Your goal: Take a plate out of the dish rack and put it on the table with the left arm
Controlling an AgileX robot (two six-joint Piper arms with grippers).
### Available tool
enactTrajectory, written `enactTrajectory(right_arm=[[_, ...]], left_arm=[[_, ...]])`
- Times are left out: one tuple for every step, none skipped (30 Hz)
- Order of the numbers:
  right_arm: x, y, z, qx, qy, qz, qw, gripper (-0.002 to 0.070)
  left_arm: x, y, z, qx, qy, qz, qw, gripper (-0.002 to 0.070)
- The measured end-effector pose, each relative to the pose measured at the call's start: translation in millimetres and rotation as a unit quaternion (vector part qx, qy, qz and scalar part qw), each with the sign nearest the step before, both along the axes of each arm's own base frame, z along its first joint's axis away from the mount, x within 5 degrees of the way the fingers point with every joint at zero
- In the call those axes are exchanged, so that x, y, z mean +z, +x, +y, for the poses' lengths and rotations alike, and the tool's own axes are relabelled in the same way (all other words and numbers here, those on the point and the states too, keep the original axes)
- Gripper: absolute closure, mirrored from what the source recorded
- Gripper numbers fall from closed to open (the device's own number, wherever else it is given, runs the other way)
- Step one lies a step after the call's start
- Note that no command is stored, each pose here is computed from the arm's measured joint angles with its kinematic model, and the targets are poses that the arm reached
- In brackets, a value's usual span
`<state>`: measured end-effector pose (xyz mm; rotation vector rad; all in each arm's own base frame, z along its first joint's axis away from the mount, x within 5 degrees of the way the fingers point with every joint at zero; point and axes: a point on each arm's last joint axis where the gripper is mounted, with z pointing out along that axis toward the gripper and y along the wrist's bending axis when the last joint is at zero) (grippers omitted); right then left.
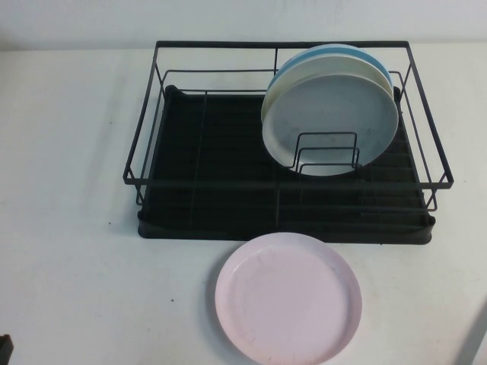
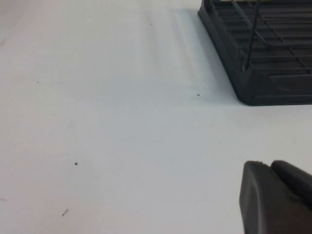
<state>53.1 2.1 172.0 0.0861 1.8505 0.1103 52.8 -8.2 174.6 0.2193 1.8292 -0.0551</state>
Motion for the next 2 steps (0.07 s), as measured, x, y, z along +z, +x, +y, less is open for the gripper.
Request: enactTrajectory(right_arm=[[0.0, 0.0, 0.0, 0.0, 0.0, 0.0, 1.0, 0.0696], [0.0, 0.0, 0.0, 0.0, 0.0, 0.0, 1.0, 0.0696]], left_arm=[[0.0, 0.0, 0.0, 0.0, 0.0, 0.0, 1.0, 0.0676], [0.0, 0.0, 0.0, 0.0, 0.0, 0.0, 1.0, 0.0676]])
